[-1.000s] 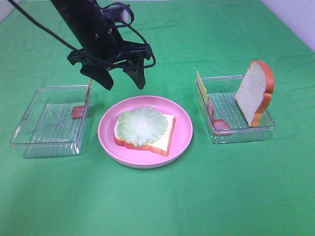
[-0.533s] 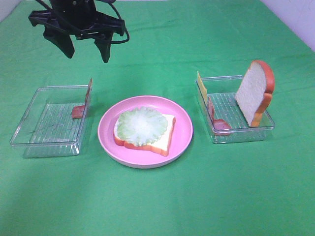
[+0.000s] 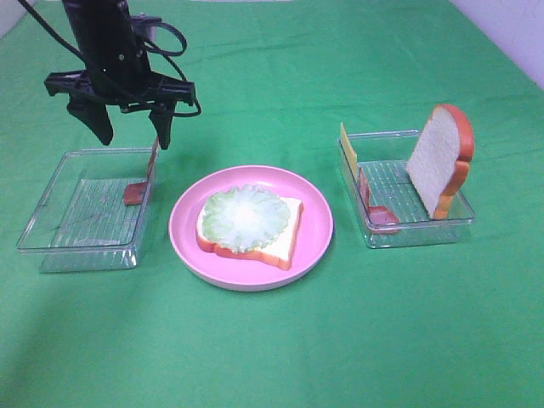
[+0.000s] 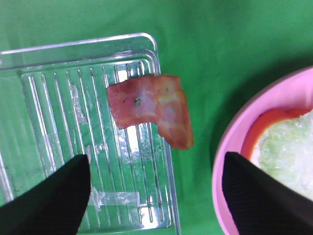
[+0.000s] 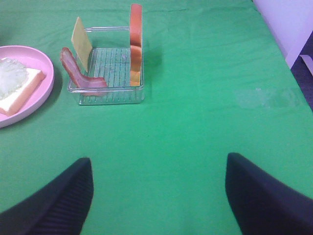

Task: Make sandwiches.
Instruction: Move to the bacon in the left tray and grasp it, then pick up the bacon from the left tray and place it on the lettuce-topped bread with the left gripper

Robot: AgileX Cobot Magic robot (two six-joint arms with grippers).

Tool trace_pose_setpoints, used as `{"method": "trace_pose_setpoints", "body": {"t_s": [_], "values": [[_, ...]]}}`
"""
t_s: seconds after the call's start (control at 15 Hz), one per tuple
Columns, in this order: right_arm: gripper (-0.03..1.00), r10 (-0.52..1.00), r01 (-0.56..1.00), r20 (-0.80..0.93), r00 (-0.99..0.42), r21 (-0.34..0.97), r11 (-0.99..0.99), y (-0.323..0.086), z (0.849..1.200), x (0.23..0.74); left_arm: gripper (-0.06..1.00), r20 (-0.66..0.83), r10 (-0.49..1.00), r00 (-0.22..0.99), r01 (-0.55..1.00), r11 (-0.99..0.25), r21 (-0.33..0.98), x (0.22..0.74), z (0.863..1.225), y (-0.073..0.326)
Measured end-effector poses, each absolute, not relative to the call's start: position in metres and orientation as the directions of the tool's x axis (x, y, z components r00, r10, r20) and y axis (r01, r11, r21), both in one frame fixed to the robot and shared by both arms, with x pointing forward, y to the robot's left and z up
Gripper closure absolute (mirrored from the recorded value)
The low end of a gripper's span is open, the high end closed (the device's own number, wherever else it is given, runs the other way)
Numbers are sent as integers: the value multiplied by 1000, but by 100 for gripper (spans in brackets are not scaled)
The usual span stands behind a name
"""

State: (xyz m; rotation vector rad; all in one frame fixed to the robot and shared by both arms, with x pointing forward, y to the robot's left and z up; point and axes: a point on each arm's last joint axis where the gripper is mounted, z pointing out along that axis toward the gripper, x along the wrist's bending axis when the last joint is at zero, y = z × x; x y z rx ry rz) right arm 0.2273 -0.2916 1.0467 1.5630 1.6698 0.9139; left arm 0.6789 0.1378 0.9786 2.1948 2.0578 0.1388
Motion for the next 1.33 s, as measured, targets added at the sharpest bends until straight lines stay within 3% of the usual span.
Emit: {"method": "trace_pose_setpoints", "body": {"t_s": [0.27,0.47,0.53,0.6,0.73,0.93,1.33], "values": [[25,998,532,-6,-63,846,39,-291,1047,227,24,-13,998,65,991,-63,119,682,960,137],[25,998,532,-6,-63,846,39,-291,1047,227,33,-18,998,63,992,-61,115,682,958,136],[25,998,532,-6,-63,846,39,-291,1047,227,38,-17,998,63,992,-61,113,682,956,136],[25,998,532,-6,-63,846,39,-291,1047,227,53,-10,998,66,991,-64,119,684,951,136],[25,998,532,-6,-63,846,39,-291,1047,227,72,-6,998,69,989,-67,133,686,950,136],[25,998,532,-6,-63,846,39,-291,1047,227,93,1,997,73,987,-72,146,687,950,136],[25,998,532,-6,-63,846,39,-291,1047,227,94,9,994,113,984,-113,137,683,961,138]]}}
